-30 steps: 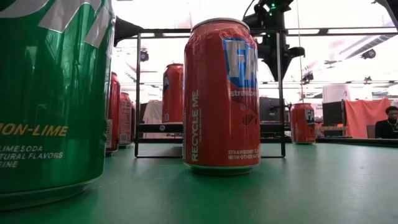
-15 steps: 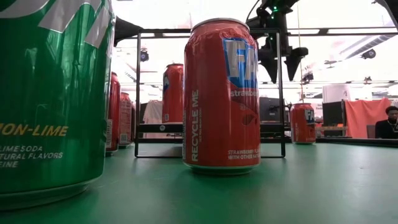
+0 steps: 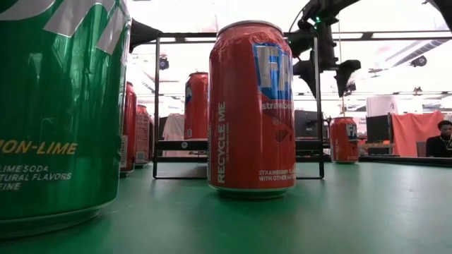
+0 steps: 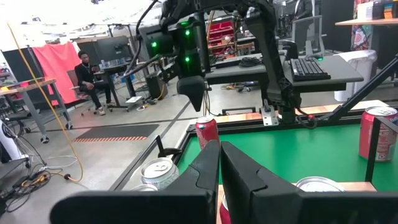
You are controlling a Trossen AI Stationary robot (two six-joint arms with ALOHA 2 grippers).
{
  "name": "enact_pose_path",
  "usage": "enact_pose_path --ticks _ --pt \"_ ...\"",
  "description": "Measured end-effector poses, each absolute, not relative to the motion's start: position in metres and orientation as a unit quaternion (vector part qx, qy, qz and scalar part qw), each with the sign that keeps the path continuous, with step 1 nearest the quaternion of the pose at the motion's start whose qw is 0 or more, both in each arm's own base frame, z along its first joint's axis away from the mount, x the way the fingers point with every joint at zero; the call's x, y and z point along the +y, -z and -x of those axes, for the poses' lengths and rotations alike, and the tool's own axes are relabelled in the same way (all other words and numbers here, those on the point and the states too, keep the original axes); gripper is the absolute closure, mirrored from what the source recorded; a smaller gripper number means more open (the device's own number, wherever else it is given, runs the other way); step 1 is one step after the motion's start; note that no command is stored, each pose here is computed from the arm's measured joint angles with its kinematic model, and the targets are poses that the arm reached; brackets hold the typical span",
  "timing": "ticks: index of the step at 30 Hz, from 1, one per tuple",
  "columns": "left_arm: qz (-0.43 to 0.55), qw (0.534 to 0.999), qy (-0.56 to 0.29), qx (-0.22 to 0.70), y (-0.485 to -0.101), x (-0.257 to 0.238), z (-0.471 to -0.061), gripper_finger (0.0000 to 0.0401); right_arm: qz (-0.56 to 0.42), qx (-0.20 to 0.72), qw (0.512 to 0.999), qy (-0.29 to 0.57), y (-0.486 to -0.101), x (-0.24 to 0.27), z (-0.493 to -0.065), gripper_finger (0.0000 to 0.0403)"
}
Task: Place canned beverage on shelf
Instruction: Put the orange soda can on the shelf and aligned with the other orange soda can
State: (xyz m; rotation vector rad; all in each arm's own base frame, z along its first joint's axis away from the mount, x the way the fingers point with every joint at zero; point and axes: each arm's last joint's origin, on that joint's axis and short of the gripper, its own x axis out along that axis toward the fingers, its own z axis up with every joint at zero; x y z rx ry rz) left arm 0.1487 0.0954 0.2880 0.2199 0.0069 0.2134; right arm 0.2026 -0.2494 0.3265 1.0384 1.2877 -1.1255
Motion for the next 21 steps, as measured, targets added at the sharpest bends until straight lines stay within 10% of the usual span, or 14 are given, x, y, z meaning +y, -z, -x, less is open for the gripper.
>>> enact_pose_path --ticks 21 --pt "-0.110 0.988 -0.106 0.004 -0.288 0.095 -0.149 0.0401 -0.451 0.577 0.512 0.449 -0.259 -0.262 -0.184 0.0048"
